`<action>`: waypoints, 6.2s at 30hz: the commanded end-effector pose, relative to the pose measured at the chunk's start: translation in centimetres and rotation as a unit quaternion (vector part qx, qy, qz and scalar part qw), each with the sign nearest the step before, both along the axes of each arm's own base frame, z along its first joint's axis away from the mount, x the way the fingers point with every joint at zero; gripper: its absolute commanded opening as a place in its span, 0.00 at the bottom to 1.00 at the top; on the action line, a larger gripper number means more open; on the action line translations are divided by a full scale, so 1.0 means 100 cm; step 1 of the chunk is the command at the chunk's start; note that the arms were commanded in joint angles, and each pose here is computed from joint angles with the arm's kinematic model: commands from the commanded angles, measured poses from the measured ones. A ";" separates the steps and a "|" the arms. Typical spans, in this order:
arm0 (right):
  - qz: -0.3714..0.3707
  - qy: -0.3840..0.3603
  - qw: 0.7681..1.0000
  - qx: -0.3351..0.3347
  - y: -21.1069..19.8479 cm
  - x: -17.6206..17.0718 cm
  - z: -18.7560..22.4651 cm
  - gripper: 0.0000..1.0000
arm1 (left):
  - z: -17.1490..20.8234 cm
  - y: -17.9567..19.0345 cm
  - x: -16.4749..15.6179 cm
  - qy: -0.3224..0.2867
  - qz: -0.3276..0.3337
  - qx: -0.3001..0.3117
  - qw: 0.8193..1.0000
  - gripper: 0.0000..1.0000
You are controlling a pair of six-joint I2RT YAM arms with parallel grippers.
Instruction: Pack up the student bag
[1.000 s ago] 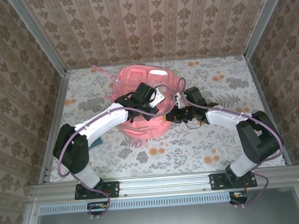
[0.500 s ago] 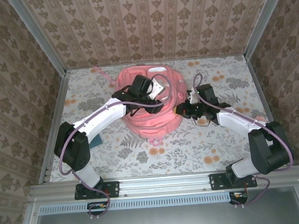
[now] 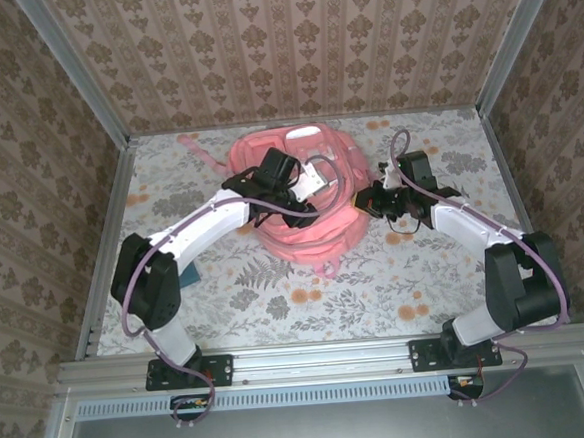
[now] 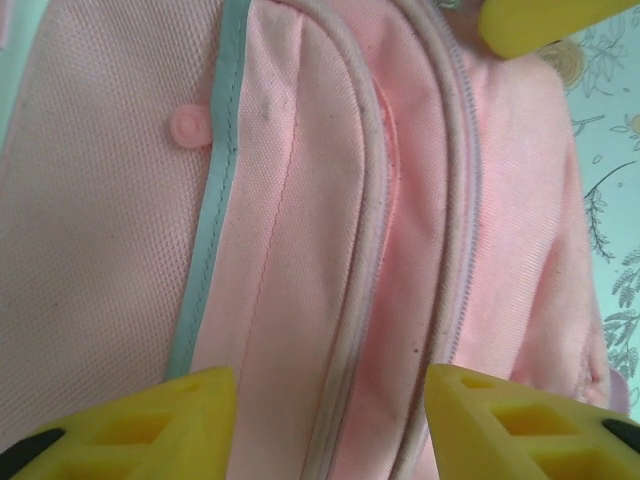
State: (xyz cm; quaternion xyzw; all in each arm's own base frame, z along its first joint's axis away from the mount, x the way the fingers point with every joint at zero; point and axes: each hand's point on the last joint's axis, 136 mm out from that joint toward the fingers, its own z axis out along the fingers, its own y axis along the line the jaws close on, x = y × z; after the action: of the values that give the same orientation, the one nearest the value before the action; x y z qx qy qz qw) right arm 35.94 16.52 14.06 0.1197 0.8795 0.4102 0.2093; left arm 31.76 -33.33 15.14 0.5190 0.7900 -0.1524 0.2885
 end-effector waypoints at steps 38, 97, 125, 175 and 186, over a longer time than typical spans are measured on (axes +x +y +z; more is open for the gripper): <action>0.057 -0.009 0.994 -0.087 0.056 -0.062 -0.010 0.00 | 0.054 -0.012 0.057 -0.082 0.126 -0.076 0.986 0.00; -0.077 -0.013 0.997 -0.012 0.013 -0.023 0.010 0.53 | 0.087 0.005 0.046 -0.032 0.182 -0.204 0.961 0.00; -0.130 -0.041 0.990 0.040 0.007 -0.015 0.065 0.83 | 0.075 0.011 0.029 -0.032 0.140 -0.191 0.971 0.00; 0.004 -0.039 0.972 0.231 0.119 0.028 0.101 0.21 | 0.015 0.028 -0.024 0.210 0.314 -0.234 0.896 0.37; -0.003 -0.032 0.976 0.217 0.116 0.028 0.090 0.20 | 0.018 0.037 -0.026 0.196 0.318 -0.226 0.900 0.15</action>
State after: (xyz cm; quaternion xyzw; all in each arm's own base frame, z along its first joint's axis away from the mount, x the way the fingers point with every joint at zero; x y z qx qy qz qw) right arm 38.64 27.19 19.78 0.1877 0.7804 0.5670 0.1849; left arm 28.42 -29.99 15.25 0.1222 0.9042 -0.3266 0.2465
